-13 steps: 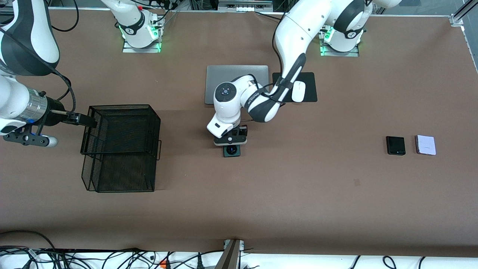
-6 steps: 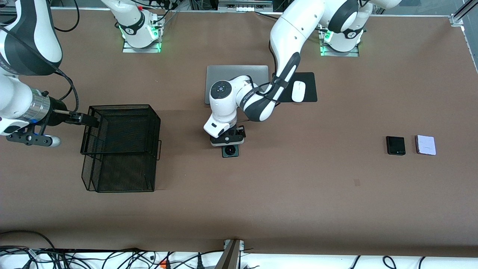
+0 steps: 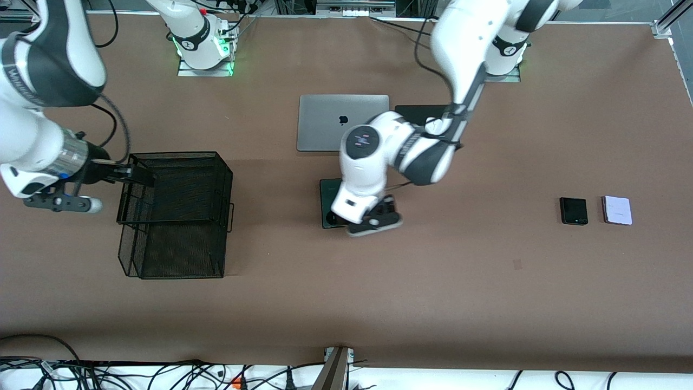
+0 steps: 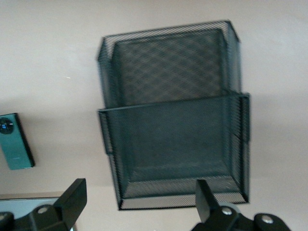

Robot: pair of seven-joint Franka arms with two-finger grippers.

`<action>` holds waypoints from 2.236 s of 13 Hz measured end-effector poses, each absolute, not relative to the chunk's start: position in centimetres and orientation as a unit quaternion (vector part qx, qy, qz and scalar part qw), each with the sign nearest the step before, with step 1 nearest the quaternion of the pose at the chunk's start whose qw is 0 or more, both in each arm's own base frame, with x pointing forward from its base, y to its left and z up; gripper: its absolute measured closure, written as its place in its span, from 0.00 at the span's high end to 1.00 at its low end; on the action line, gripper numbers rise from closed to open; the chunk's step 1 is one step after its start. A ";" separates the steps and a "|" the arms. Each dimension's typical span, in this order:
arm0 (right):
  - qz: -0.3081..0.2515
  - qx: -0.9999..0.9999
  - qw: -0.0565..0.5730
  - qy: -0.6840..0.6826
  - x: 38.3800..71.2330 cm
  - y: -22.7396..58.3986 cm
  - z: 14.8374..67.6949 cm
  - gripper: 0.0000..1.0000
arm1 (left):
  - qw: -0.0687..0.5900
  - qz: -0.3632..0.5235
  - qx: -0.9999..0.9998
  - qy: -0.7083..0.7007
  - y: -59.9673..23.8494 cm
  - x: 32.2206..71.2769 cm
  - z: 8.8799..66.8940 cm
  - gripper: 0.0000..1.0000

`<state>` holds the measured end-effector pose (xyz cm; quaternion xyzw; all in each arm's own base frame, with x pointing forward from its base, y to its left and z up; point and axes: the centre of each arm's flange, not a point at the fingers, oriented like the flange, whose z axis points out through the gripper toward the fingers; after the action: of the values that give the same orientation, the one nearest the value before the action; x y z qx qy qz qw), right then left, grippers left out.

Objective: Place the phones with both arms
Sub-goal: 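Set the green phone down and open the left gripper, then grasp the green phone while the left gripper grasps the black flip phone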

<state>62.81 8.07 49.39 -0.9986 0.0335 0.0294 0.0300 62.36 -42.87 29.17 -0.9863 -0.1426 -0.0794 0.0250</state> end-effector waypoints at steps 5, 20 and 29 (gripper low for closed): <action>0.006 -0.997 0.052 0.049 61.7 23.8 45.1 1.00 | 0.066 -0.022 -0.990 -0.122 -25.7 63.8 28.9 1.00; -0.011 -0.993 0.050 -0.108 55.0 45.8 20.4 1.00 | 0.010 -0.025 -0.998 0.064 17.5 55.8 23.1 1.00; -0.044 -0.988 0.044 -0.142 54.7 46.4 17.4 1.00 | -0.008 -0.055 -0.997 0.049 19.1 53.9 17.9 1.00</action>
<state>54.75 46.40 17.44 -0.9878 -0.1424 -0.0436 0.0444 53.94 19.06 17.86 -0.9972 0.0491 -0.0551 -0.0076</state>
